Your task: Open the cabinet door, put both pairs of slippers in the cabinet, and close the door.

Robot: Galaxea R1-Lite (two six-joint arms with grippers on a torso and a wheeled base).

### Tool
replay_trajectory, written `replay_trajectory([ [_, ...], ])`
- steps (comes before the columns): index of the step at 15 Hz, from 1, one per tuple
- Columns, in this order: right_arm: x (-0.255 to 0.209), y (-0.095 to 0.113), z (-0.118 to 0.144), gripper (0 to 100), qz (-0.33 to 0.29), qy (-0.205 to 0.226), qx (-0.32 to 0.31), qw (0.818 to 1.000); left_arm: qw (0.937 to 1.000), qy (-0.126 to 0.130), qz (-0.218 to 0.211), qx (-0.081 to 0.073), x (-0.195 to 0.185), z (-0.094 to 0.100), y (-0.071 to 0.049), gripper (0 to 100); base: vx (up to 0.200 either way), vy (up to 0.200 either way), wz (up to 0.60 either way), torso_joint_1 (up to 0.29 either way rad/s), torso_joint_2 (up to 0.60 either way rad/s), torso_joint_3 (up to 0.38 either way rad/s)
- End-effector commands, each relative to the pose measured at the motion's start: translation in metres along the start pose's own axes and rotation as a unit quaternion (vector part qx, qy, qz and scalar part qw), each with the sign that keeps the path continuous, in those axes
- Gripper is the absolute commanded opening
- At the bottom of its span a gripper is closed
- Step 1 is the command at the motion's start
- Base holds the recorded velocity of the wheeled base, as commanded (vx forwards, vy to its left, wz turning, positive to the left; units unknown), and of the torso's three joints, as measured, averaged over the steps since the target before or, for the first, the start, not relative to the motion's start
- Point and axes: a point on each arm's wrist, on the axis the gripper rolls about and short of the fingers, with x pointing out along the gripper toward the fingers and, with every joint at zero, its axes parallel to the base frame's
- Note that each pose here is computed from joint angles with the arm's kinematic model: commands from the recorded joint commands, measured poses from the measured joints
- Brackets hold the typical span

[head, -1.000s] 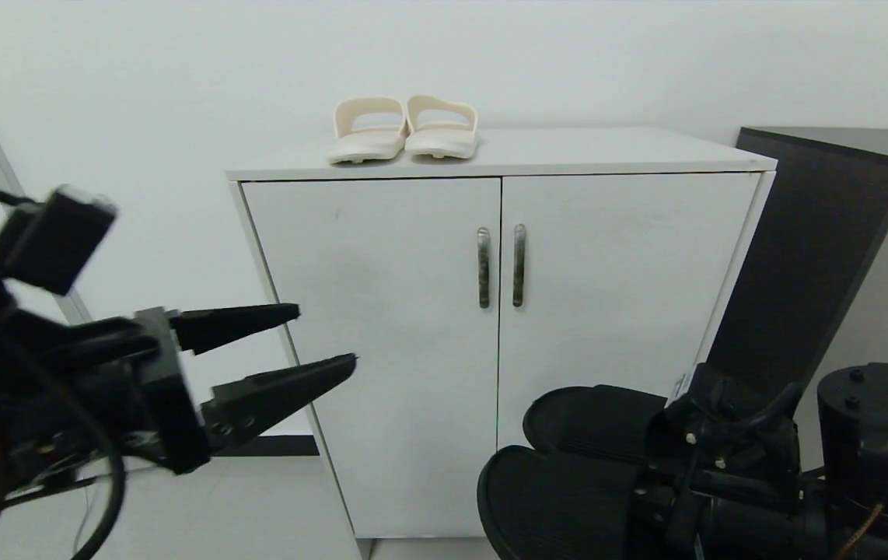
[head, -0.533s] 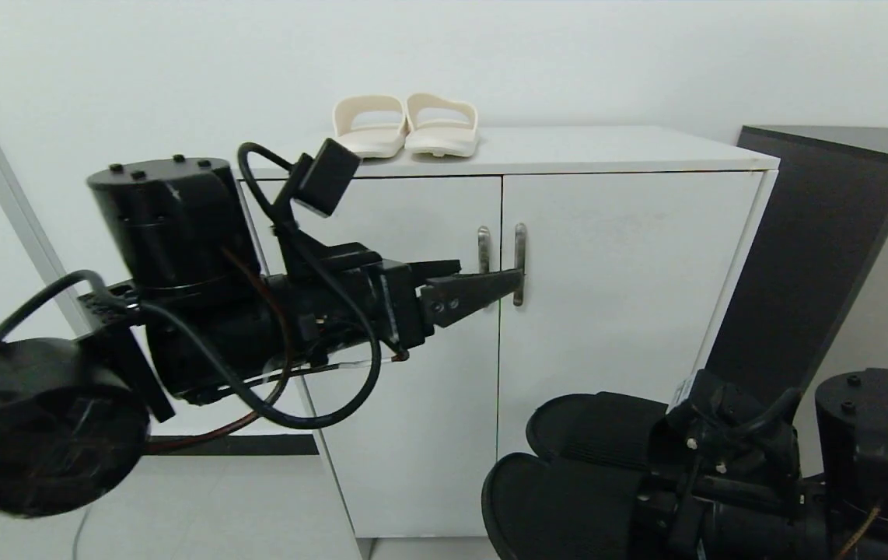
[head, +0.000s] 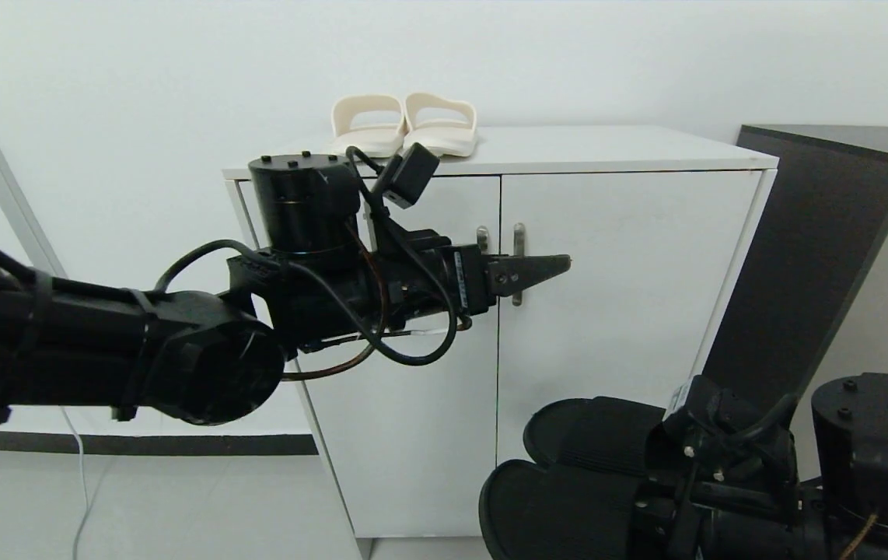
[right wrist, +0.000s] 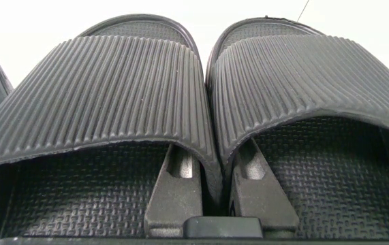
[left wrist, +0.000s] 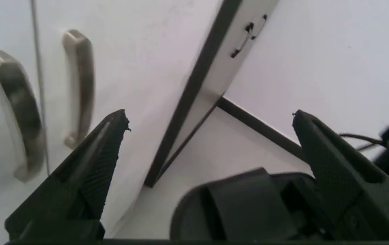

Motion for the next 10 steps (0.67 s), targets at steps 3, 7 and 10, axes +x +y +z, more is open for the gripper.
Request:
replay_trajectory([
  [3, 0.001, 0.000, -0.001, 0, -0.001, 0.002, 0.000, 1.000, 0.9996, 0.006, 0.028, -0.008, 0.024, -0.002, 0.017, 100, 0.000, 0.000, 0.00, 0.000, 0.00, 0.000],
  [7, 0.001, -0.001, -0.001, 0, -0.001, 0.002, 0.001, 1.000, 0.9982, 0.003, 0.059, -0.012, 0.030, 0.002, 0.021, 100, 0.000, 0.000, 0.00, 0.000, 0.00, 0.000],
  [10, 0.001, -0.001, -0.001, 0, -0.001, 0.003, 0.000, 1.000, 0.9977, -0.001, 0.067, -0.011, 0.036, 0.002, 0.025, 100, 0.000, 0.000, 0.00, 0.000, 0.00, 0.000],
])
